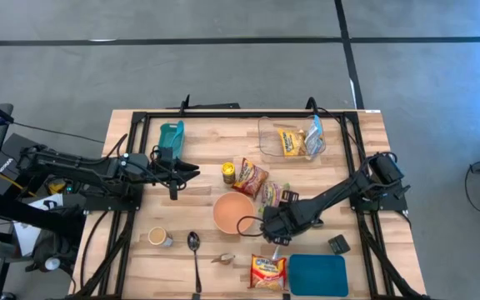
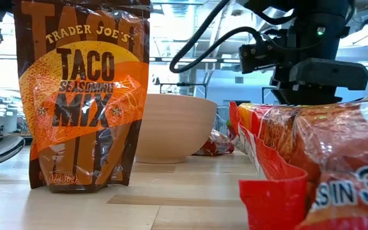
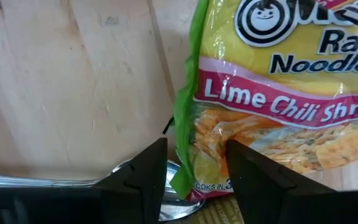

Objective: Pick & Place Food Item
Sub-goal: Put the green noodle pack into the transparent organizer

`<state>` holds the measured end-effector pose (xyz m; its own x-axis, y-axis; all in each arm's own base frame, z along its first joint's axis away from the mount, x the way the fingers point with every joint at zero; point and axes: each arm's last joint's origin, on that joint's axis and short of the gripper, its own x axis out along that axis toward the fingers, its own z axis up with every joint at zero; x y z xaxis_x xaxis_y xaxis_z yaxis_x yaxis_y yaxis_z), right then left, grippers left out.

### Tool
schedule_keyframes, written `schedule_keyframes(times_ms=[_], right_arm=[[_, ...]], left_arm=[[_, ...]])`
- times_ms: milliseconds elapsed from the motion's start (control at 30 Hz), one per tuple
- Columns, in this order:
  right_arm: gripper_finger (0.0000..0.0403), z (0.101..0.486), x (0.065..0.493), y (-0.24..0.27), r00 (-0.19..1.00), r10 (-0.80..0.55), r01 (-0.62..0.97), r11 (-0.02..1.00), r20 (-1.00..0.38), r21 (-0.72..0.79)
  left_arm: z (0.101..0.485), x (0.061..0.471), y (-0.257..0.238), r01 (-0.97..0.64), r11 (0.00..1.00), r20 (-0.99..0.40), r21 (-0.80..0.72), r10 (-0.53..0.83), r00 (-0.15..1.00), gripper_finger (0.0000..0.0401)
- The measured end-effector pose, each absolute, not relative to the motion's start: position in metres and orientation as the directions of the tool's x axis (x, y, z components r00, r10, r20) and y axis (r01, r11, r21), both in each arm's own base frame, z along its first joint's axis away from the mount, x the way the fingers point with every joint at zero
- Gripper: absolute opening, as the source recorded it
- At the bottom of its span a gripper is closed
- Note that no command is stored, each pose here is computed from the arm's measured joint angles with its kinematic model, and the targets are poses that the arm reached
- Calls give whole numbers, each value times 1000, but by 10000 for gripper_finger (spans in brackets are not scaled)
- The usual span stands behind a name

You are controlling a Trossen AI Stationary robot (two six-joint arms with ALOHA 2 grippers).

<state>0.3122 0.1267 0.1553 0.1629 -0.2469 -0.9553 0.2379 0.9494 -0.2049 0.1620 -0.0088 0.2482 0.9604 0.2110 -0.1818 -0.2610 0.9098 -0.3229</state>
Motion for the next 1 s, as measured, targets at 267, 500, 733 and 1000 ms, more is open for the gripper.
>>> schedule_keyframes(times_ms=[267,500,733,1000], right_arm=[[108,155,315,120,155,-251,262,943,-955,-205],[50,156,316,116,156,-252,274,940,-955,-204],[3,155,317,116,159,-251,274,940,-955,-201],[2,157,317,116,153,-254,273,940,-955,-206]], left_arm=[[248,162,-9,-261,910,-182,-323,211,960,92],[248,162,-9,-261,910,-182,-323,211,960,92],[248,162,-8,-283,905,-180,-319,235,955,92],[248,162,-8,-288,903,-180,-318,240,954,92]])
